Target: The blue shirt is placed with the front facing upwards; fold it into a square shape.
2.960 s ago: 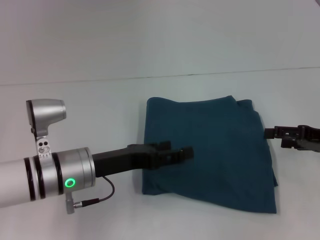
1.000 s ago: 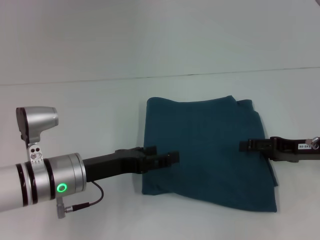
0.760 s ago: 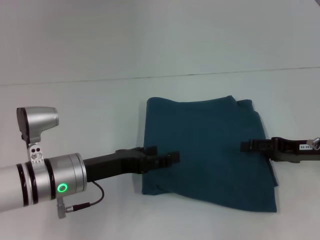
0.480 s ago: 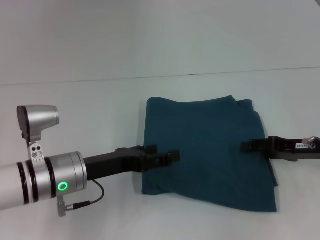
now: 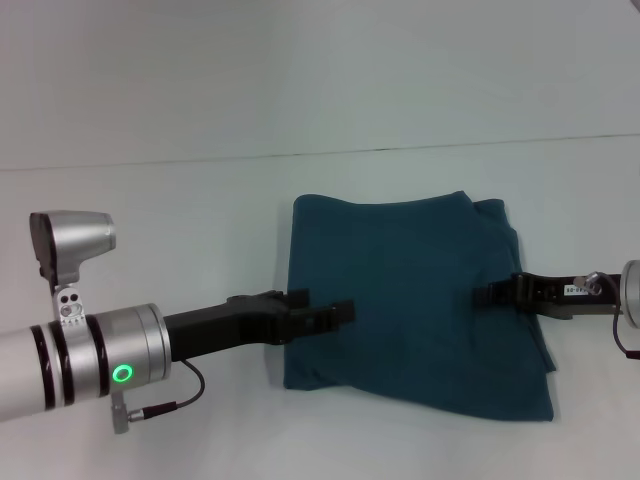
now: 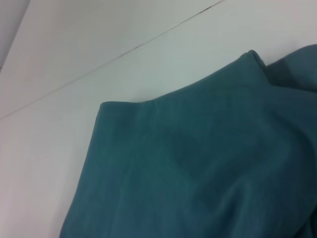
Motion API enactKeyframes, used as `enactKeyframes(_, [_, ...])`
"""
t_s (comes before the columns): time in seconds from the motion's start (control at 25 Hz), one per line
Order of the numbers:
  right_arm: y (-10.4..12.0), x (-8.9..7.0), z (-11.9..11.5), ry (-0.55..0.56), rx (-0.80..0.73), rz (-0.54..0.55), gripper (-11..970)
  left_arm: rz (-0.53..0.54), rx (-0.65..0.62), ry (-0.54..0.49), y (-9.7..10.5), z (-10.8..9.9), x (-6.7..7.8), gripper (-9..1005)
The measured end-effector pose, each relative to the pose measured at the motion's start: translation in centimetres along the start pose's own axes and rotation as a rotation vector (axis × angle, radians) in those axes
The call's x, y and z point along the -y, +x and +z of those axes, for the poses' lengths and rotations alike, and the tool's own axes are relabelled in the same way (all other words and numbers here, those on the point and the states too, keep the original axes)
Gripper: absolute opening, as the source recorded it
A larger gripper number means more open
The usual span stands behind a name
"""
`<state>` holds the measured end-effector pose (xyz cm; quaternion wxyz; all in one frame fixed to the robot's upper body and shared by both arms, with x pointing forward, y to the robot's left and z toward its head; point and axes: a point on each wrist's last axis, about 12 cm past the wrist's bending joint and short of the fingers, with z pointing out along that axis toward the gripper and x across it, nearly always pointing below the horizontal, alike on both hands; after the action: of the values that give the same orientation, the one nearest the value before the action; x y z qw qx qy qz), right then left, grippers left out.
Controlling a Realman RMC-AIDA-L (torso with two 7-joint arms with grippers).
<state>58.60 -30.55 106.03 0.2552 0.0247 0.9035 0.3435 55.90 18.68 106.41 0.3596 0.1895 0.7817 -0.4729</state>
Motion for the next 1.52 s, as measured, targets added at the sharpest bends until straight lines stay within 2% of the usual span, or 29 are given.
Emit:
enactKeyframes(0.24, [-0.1, 0.0, -0.1, -0.004, 0.009, -0.002, 94, -0.002, 0.003, -0.002, 0.0, -0.1, 0.0, 920])
enactKeyframes(0.56, [-0.7, -0.3, -0.4, -0.036, 0.044, -0.001, 73, -0.009, 0.010, -0.005, 0.0, -0.1, -0.1, 919])
enactKeyframes(1.24, [-5.4, -2.9, -0.9, -0.041, 0.070, -0.113, 74, -0.024, 0.027, -0.011, -0.1, -0.3, -0.3, 916])
enactKeyframes(1.52, [-6.1, -3.0, -1.1, -0.026, 0.058, -0.126, 73, -0.040, 0.042, -0.018, -0.2, -0.5, -0.5, 914])
